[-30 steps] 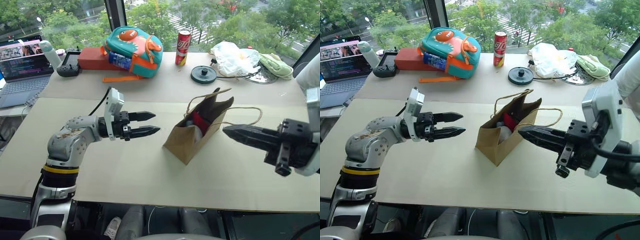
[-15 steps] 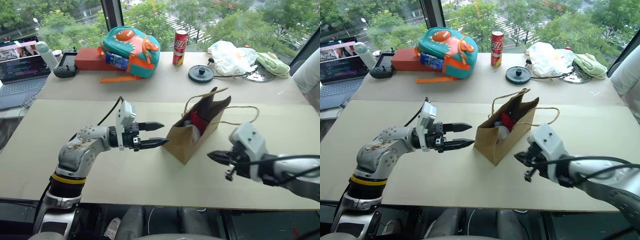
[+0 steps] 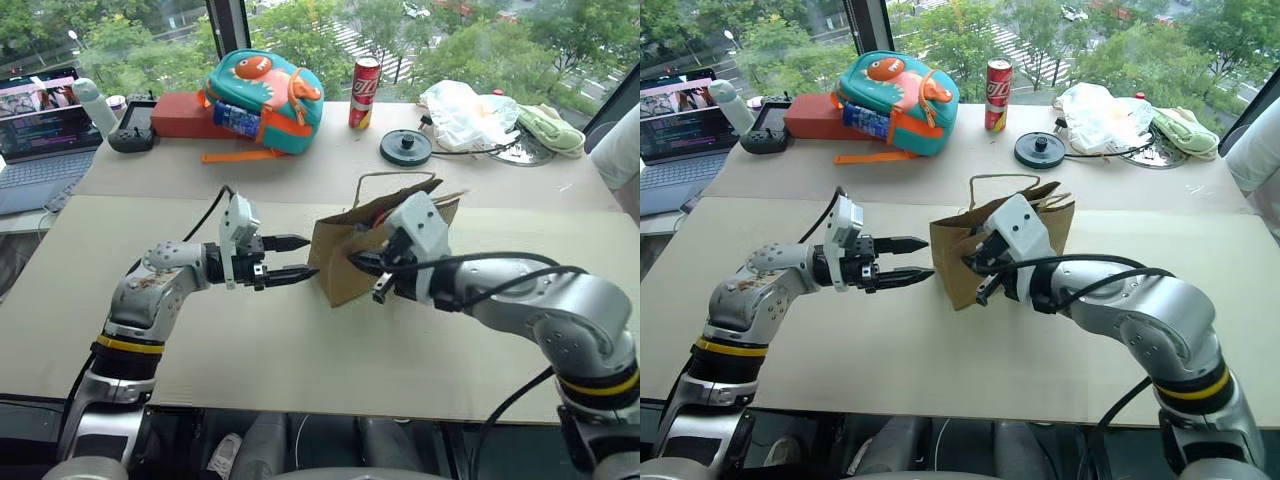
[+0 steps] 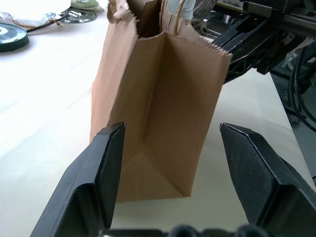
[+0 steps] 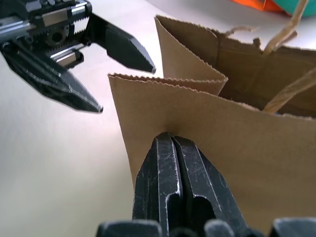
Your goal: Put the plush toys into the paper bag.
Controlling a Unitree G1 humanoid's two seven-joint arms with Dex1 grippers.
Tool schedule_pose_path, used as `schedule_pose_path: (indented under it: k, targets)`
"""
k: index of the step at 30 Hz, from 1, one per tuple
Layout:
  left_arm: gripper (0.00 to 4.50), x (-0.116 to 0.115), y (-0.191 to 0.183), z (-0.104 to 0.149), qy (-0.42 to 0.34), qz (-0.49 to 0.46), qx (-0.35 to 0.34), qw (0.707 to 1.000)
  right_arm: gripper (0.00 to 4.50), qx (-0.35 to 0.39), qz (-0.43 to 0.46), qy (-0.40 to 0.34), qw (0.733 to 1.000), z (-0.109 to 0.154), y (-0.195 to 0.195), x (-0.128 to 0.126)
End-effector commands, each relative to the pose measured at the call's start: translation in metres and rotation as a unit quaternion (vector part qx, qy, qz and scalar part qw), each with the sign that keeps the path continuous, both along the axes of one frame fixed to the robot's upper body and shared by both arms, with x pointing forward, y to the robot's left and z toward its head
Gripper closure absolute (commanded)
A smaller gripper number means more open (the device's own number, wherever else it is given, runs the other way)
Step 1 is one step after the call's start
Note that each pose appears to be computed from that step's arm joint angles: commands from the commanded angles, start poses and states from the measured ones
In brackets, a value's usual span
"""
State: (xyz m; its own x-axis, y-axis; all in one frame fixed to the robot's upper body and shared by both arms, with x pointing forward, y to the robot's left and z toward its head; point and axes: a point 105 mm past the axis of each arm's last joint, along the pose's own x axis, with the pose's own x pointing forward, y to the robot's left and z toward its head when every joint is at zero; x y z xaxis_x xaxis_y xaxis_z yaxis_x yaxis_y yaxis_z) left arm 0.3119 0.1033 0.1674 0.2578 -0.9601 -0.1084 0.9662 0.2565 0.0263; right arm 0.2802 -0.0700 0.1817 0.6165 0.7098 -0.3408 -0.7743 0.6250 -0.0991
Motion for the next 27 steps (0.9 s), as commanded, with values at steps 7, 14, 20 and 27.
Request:
schedule_pose_path:
  k: [7, 14, 20, 27]
  targets:
    - [1.23, 0.023, 0.021, 0.023, -0.046, 0.003, 0.025, 0.999, 4.45, 0.010, -0.016, -0.025, 1.000, 0.010, 0.005, 0.012]
    - [1.23, 0.015, 0.014, 0.023, -0.037, -0.020, 0.015, 0.999, 4.45, 0.010, -0.026, -0.031, 0.999, 0.014, -0.010, 0.008]
    - [0.04, 0.010, 0.003, 0.020, -0.028, -0.019, -0.001, 0.999, 4.50, -0.002, -0.035, -0.025, 0.999, 0.013, -0.029, -0.005]
    - [0.04, 0.013, -0.002, 0.022, -0.036, 0.002, -0.006, 0.999, 4.50, 0.008, 0.008, -0.019, 1.000, 0.020, -0.045, -0.044]
